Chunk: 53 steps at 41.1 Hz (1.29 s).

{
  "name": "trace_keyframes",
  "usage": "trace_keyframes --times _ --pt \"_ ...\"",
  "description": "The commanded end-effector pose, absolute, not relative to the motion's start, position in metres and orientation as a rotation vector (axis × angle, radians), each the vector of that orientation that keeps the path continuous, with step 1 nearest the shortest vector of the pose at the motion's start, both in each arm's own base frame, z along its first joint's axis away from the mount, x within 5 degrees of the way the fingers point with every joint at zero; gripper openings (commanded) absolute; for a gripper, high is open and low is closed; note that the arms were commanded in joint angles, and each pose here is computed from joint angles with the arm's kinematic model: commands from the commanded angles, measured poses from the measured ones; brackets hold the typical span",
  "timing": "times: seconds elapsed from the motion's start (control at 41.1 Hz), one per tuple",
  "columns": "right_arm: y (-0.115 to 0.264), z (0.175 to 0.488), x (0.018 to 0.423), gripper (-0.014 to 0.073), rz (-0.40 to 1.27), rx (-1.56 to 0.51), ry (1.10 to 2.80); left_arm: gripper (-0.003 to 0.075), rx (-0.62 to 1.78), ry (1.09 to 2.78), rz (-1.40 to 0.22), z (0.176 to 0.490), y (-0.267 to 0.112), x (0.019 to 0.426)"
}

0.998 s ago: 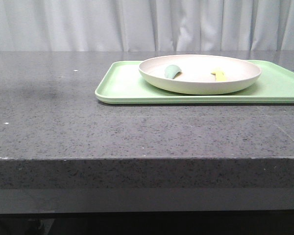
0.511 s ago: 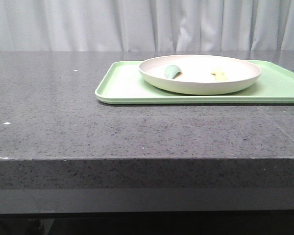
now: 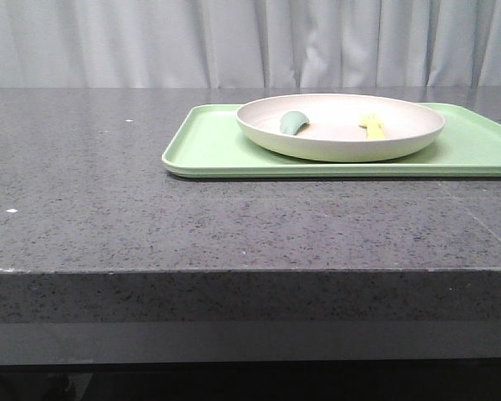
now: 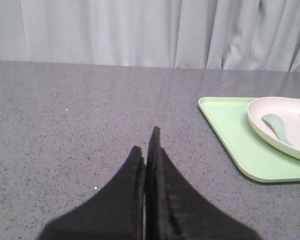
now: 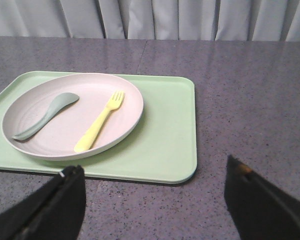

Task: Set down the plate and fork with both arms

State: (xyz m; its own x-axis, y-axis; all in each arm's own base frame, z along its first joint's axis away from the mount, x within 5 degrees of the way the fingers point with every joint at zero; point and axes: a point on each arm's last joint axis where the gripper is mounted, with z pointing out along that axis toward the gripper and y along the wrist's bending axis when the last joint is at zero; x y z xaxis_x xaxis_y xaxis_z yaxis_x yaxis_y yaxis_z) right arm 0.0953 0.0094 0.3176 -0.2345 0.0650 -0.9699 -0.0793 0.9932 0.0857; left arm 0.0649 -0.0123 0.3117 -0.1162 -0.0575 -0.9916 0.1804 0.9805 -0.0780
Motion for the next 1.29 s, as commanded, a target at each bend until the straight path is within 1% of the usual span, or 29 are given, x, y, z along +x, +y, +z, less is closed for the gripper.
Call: trace_keyframes --times 0.0,0.073,0.146,0.316,0.462,0.584,0.657,0.73,0.828,0.925,1.095,1.266 --pt "0.009 0.336 0.103 0.0592 0.129 -0.008 1.702 -0.0018 0.078 1.56 -0.222 0.328 -0.012 0.061" --pt "0.01 0.341 0.112 0.0591 0.13 -0.009 1.733 -0.0018 0.078 1.56 -0.222 0.328 -0.012 0.061" --pt "0.012 0.345 0.127 0.0591 0.143 -0.004 1.807 -0.0018 0.078 1.56 -0.222 0.328 -0.012 0.061" --pt "0.023 0.356 0.169 0.0591 0.253 0.027 1.99 -0.0018 0.078 1.56 -0.222 0.328 -0.012 0.061" --pt "0.042 0.36 0.213 0.0591 0.303 -0.028 2.087 -0.0018 0.078 1.56 -0.222 0.328 -0.012 0.061" --pt "0.065 0.359 0.249 0.0591 0.356 -0.086 2.157 -0.0018 0.078 1.56 -0.222 0.328 -0.012 0.061" --pt "0.079 0.353 0.271 0.0591 0.38 -0.11 2.208 -0.0018 0.078 1.56 -0.222 0.328 -0.012 0.061" --pt "0.089 0.349 0.293 0.0591 0.403 -0.087 2.259 -0.0018 0.078 1.56 -0.222 0.328 -0.012 0.061" --pt "0.096 0.345 0.316 0.0591 0.414 -0.07 2.311 -0.0018 0.078 1.56 -0.222 0.328 -0.012 0.061" --pt "0.1 0.334 0.339 0.0591 0.415 -0.043 2.376 -0.0018 0.078 1.56 -0.222 0.328 -0.012 0.061" --pt "0.101 0.317 0.368 0.0591 0.406 -0.01 2.428 -0.0018 0.078 1.56 -0.222 0.328 -0.012 0.061" --pt "0.105 0.302 0.384 0.0591 0.4 -0.006 2.459 -0.0018 0.078 1.56 -0.222 0.328 -0.012 0.061"
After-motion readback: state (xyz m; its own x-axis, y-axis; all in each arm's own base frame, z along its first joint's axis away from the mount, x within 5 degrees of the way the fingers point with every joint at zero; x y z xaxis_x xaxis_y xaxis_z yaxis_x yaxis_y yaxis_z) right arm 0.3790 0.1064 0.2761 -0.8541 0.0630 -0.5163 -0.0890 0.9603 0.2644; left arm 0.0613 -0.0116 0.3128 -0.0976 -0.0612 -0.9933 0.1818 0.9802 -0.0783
